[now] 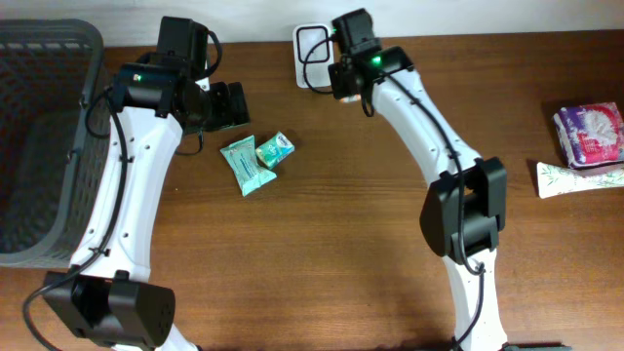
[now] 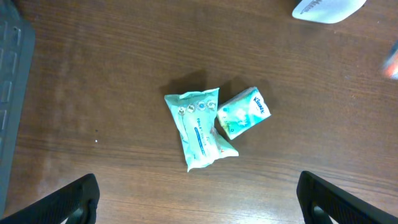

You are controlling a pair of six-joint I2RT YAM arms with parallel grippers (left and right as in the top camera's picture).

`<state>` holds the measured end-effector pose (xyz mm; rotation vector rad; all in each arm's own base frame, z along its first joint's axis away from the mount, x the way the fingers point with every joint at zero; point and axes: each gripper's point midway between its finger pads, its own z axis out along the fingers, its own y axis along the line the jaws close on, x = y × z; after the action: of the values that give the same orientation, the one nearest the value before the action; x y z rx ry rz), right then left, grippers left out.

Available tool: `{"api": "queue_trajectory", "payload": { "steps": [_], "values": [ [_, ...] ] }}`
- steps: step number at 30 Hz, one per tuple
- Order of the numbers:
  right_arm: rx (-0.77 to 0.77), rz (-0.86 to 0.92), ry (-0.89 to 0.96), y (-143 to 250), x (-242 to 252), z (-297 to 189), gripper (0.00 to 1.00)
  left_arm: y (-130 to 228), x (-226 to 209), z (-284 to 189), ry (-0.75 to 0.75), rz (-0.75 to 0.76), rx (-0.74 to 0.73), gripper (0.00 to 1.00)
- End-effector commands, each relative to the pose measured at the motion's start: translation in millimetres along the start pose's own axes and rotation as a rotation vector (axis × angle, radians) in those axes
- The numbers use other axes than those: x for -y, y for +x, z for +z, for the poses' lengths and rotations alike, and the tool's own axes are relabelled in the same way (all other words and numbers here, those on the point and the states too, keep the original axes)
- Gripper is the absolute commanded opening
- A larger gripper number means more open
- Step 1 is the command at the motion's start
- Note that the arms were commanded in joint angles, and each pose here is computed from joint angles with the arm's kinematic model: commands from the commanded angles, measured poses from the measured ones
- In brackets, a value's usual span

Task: Scan the item barcode
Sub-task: 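Carry the orange box right and release it by the purple-red pack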

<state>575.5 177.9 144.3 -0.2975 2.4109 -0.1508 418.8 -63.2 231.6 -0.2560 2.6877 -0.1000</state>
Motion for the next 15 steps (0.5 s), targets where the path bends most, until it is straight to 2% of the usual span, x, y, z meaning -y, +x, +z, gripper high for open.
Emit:
{"api": "queue_trajectory", "payload": {
  "steps": [1,3,6,8,15],
  "values": [
    [0.113,-0.217,0.232,-31,26,4,0.04,-1,-2,0,-0.007,0.003,0.004,0.99],
    [0.209,-0.282,0.235,-52,18,16,0.04,-2,-2,0,-0.006,0.003,0.005,0.99],
    [0.339,-0.433,0.124,-74,-13,29,0.04,-1,-2,0,-0.007,0.003,0.004,0.99],
    [0.418,-0.436,0.108,-88,-21,28,0.04,-2,-2,0,-0.006,0.003,0.005,0.99],
    [0.464,-0.46,0.021,-91,-50,24,0.04,-2,-2,0,-0.006,0.003,0.005,0.99]
  ]
}}
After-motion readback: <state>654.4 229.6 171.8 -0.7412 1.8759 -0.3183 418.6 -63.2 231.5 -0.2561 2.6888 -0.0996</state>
